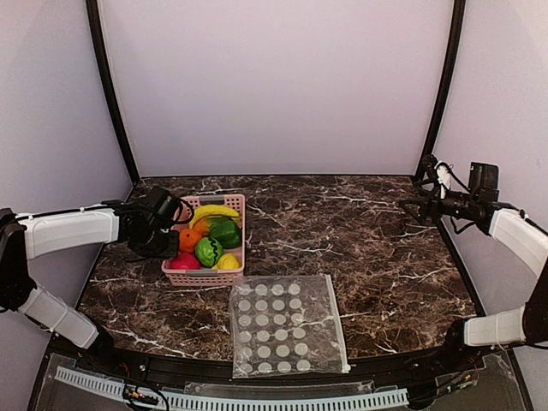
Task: Place the food in the zip-top bag and seal the zipper
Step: Move the bin to the center of the board.
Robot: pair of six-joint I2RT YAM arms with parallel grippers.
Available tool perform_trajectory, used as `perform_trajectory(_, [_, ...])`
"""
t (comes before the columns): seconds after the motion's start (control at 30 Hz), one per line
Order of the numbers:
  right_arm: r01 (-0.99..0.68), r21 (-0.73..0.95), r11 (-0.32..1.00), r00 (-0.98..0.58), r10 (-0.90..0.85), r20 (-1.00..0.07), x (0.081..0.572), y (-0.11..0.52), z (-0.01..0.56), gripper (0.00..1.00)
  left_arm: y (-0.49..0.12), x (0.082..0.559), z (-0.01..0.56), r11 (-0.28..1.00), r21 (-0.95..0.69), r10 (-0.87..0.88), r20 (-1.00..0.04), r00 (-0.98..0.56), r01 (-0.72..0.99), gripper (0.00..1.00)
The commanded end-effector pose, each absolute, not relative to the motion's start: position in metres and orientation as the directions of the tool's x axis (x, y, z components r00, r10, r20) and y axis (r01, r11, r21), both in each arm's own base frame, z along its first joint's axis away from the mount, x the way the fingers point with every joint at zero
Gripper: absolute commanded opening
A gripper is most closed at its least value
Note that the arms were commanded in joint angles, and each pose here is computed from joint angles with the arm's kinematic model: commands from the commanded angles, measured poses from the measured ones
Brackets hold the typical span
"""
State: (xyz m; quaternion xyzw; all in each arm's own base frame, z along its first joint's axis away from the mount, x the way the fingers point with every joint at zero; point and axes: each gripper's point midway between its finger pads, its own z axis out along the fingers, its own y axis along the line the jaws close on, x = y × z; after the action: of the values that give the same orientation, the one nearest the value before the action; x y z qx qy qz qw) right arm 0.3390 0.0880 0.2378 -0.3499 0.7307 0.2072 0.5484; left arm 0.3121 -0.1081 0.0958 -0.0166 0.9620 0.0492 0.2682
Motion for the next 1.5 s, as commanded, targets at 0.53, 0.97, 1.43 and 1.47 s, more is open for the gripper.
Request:
perform_trajectory(0.53, [-0.760, -0.066, 0.646, -0.163, -0.287, -0.944, 0.336, 0.094, 0.231, 0.86, -0.102, 0.260, 0.089, 0.997, -0.026, 0.043, -0.570, -0.820, 0.071, 0.01])
perform_trajectory(0.97, [-0.759, -0.052, 0.649, -0.178, -0.284, -0.942, 0.337, 0.095, 0.229, 0.86, -0.090, 0.252, 0.124, 1.000, 0.015, 0.009, -0.554, -0.832, 0.001, 0.45])
perform_trajectory(1.43, [-0.780, 0.046, 0.624, -0.301, -0.310, -0.902, 0.300, 0.106, 0.231, 0.84, -0.211, 0.160, 0.173, 0.883, -0.343, 0.087, -0.552, -0.829, 0.321, 0.69])
perform_trajectory(1.47, [-0.776, 0.035, 0.630, -0.298, -0.316, -0.901, 0.298, 0.106, 0.229, 0.84, -0.223, 0.150, 0.165, 0.875, -0.322, 0.143, -0.540, -0.830, 0.361, 0.69])
